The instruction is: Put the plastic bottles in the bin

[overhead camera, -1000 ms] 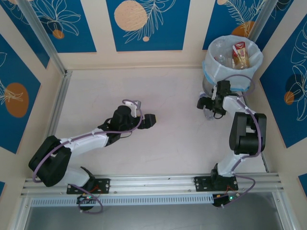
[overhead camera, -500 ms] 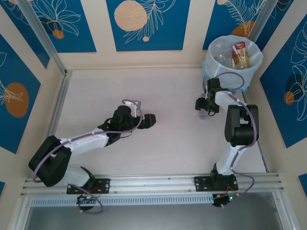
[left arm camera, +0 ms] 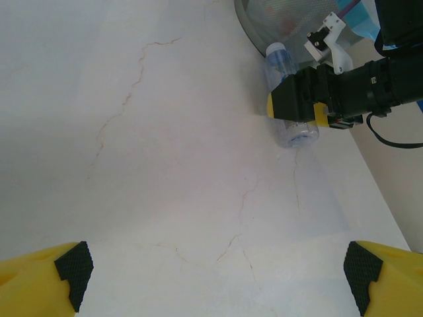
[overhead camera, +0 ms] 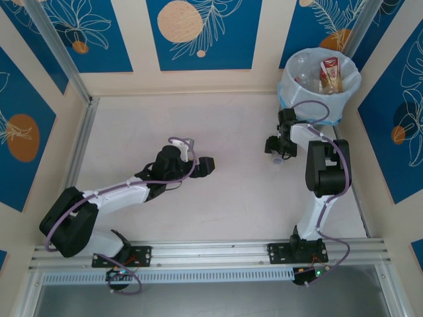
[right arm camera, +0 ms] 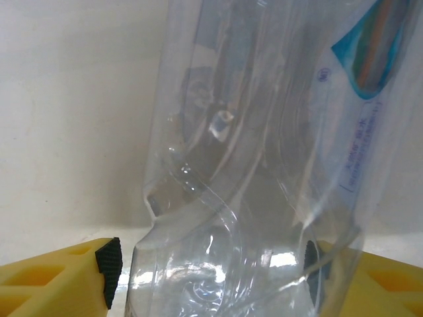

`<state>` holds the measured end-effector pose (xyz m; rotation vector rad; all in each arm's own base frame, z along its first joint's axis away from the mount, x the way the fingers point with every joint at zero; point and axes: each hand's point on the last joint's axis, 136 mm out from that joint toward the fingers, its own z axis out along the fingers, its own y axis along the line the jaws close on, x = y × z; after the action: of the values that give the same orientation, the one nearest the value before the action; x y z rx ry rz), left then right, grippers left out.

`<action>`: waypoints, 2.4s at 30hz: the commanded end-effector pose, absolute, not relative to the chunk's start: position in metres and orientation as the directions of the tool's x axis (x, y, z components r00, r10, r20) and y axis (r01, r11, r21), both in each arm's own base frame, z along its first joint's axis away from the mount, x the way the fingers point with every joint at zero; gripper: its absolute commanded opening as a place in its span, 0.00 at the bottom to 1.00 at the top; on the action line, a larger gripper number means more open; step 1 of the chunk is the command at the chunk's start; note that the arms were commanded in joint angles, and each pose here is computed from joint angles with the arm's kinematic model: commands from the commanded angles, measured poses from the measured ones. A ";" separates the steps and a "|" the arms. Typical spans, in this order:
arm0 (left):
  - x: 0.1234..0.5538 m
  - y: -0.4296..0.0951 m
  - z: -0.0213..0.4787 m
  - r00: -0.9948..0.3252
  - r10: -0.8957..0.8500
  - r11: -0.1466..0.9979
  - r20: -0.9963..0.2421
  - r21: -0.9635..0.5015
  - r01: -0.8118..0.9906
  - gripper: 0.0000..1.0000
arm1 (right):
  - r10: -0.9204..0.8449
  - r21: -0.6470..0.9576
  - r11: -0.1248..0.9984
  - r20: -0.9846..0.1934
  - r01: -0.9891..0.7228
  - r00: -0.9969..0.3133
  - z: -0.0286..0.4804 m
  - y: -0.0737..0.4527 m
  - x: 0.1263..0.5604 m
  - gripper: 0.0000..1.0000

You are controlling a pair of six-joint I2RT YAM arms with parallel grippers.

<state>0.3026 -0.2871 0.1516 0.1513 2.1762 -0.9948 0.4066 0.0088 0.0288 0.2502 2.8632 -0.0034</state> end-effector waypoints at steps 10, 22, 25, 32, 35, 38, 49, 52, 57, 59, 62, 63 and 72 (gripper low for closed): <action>0.306 -0.290 0.160 -0.720 -0.201 0.689 -0.664 -0.619 0.378 0.99 | 0.180 0.037 0.984 -0.303 0.177 -0.936 0.040 0.014 0.407 0.58; 0.307 -0.292 0.160 -0.721 -0.202 0.684 -0.663 -0.622 0.381 0.99 | 0.083 0.180 0.983 -0.533 -0.017 -0.842 0.104 0.053 0.407 0.38; 0.307 -0.291 0.161 -0.719 -0.206 0.685 -0.664 -0.623 0.378 0.99 | 0.082 0.219 0.973 -0.621 -0.072 -0.779 0.131 0.062 0.407 0.38; 0.306 -0.291 0.162 -0.717 -0.209 0.678 -0.665 -0.627 0.384 0.99 | 0.055 0.259 0.934 -0.785 -0.247 -0.616 0.190 0.083 0.400 0.39; 0.302 -0.300 0.175 -0.706 -0.182 0.631 -0.685 -0.632 0.450 0.99 | 0.057 0.260 0.914 -0.841 -0.310 -0.538 0.216 0.090 0.394 0.40; 0.297 -0.308 0.187 -0.691 -0.148 0.595 -0.708 -0.621 0.510 0.99 | 0.055 0.247 0.901 -0.880 -0.358 -0.472 0.239 0.095 0.389 0.40; 0.295 -0.307 0.213 -0.632 -0.130 0.583 -0.764 -0.574 0.575 0.99 | 0.056 0.183 0.884 -0.955 -0.431 -0.290 0.306 0.099 0.384 0.40; 0.296 -0.308 0.212 -0.636 -0.130 0.584 -0.761 -0.576 0.571 0.99 | 0.081 0.176 0.902 -0.966 -0.394 -0.246 0.318 0.092 0.388 0.40; 0.296 -0.309 0.210 -0.644 -0.136 0.583 -0.753 -0.586 0.563 0.99 | 0.072 0.123 0.948 -0.981 -0.294 -0.178 0.335 0.073 0.403 0.40; 0.296 -0.309 0.210 -0.645 -0.138 0.583 -0.752 -0.588 0.561 0.99 | 0.060 0.101 0.955 -0.986 -0.279 -0.153 0.343 0.070 0.409 0.40; 0.297 -0.308 0.209 -0.647 -0.141 0.586 -0.750 -0.590 0.555 0.99 | 0.043 0.065 0.969 -0.994 -0.237 -0.098 0.362 0.062 0.419 0.40; 0.297 -0.308 0.209 -0.647 -0.141 0.588 -0.749 -0.589 0.554 0.99 | 0.039 0.053 0.977 -0.997 -0.206 -0.072 0.370 0.056 0.424 0.40; 0.296 -0.304 0.203 -0.662 -0.153 0.597 -0.734 -0.602 0.530 0.99 | -0.043 -0.041 0.998 -0.998 0.040 0.052 0.404 0.000 0.476 0.40</action>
<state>0.2979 -0.3023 0.1947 0.3030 2.0513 -1.0746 0.4635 0.0285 0.3756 -0.0702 1.6102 0.0685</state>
